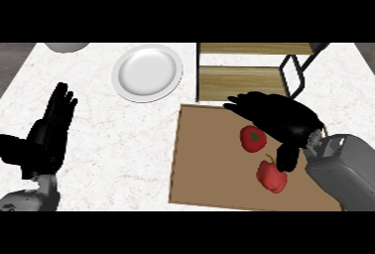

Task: Pick the tomato from the tray and place it in the tiered shelf

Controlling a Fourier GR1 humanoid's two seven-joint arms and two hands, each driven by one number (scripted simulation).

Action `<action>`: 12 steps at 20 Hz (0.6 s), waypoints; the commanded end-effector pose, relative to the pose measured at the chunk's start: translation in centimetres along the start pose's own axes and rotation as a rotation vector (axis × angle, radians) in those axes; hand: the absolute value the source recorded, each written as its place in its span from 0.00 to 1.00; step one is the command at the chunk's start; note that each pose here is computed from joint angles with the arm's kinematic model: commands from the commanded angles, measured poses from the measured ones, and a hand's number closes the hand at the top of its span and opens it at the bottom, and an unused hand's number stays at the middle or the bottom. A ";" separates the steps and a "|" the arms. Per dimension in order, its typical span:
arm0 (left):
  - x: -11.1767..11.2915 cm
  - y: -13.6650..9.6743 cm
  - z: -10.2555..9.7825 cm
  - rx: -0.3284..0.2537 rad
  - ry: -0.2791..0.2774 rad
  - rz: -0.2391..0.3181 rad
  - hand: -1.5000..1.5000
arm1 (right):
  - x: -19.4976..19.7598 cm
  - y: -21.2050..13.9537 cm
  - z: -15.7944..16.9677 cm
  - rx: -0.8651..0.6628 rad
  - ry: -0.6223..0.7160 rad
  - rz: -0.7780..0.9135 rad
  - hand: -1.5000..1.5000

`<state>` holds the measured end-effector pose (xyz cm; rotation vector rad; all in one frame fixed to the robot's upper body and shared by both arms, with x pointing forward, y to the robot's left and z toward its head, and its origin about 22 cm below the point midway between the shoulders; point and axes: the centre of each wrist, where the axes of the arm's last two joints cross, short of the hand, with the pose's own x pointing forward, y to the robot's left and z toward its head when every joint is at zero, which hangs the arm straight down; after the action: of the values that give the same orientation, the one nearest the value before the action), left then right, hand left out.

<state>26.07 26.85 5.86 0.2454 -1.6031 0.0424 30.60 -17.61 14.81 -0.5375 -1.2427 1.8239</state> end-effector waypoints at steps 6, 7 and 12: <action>0.2 1.0 -0.8 -0.007 -0.008 -0.004 0.50 | -3.2 4.4 -1.3 0.028 0.004 0.005 0.00; -0.5 2.2 0.8 -0.001 -0.006 -0.003 0.50 | -3.3 2.8 -1.8 0.020 0.013 -0.007 0.00; 0.4 0.5 0.5 -0.010 -0.013 -0.013 0.50 | -3.2 4.4 -2.7 -0.003 -0.010 -0.011 0.00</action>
<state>25.55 26.77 5.64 0.2453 -1.6096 0.0347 31.88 -19.06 10.28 -0.5297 -1.2305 1.8291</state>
